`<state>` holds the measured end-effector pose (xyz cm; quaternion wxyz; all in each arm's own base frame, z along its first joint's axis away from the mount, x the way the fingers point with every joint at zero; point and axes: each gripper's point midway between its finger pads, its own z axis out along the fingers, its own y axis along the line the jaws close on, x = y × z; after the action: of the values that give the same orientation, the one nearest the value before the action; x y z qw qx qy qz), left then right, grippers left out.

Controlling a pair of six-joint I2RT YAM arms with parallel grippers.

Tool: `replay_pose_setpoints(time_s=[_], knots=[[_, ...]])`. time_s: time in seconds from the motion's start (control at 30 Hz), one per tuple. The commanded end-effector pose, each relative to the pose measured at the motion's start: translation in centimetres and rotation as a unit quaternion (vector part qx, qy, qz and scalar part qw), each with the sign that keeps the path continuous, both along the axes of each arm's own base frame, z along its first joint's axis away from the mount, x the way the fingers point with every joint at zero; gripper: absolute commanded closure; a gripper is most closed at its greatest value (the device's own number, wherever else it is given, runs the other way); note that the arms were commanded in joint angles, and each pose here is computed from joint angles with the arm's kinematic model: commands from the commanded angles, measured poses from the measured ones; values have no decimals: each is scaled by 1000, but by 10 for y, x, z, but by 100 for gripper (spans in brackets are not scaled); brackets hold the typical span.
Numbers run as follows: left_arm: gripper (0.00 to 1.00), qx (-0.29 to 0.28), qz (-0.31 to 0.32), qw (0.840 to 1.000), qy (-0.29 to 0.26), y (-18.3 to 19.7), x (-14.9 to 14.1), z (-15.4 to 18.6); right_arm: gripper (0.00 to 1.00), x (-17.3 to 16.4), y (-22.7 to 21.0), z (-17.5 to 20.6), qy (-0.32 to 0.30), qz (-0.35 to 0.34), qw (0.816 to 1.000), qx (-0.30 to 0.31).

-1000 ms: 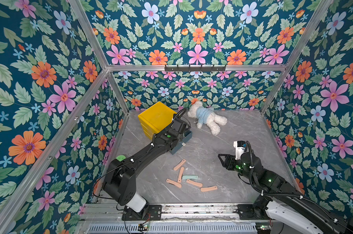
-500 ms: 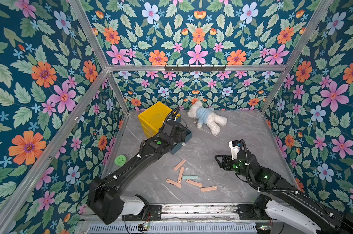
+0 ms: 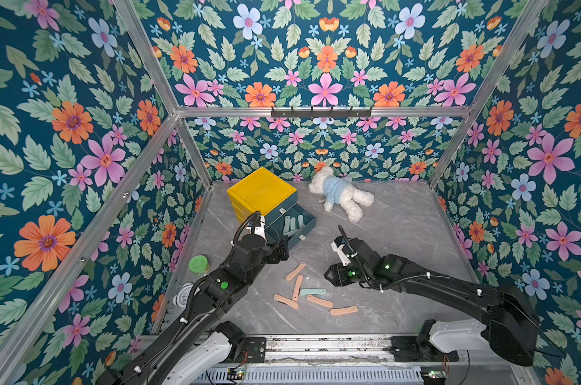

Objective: Place the fruit knives into the drawer by color
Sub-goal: Pick up the fruit knife from the center of the board.

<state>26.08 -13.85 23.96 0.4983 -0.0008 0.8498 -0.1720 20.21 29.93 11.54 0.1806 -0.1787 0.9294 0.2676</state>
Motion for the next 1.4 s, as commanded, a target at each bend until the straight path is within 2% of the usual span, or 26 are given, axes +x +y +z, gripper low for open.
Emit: replay_pose_setpoints(time_s=[0.0,0.17,0.3,0.5,0.67,0.97,1.27,1.37], knots=[[1,7,31,999,10,16,-6,-10,41,-23,4,-28,44,75,994,-67],[1,7,38,999,9,22,-10,-12,41,-27,10,-63,65,110,980,-151],[1,10,42,999,8,25,-12,-11,41,-27,21,-71,52,134,973,-181],[1,6,57,998,-3,33,-14,-7,40,-20,41,-70,24,150,971,-185],[1,-9,81,996,-22,46,-19,5,36,-11,49,-78,10,153,969,-194],[1,-80,136,984,-86,75,-34,37,34,-4,71,-87,-9,161,966,-200],[1,-71,135,985,-82,75,-33,39,37,-9,60,-105,-6,177,949,-260],[1,-69,134,985,-81,73,-32,37,45,-11,52,-110,4,173,945,-278]])
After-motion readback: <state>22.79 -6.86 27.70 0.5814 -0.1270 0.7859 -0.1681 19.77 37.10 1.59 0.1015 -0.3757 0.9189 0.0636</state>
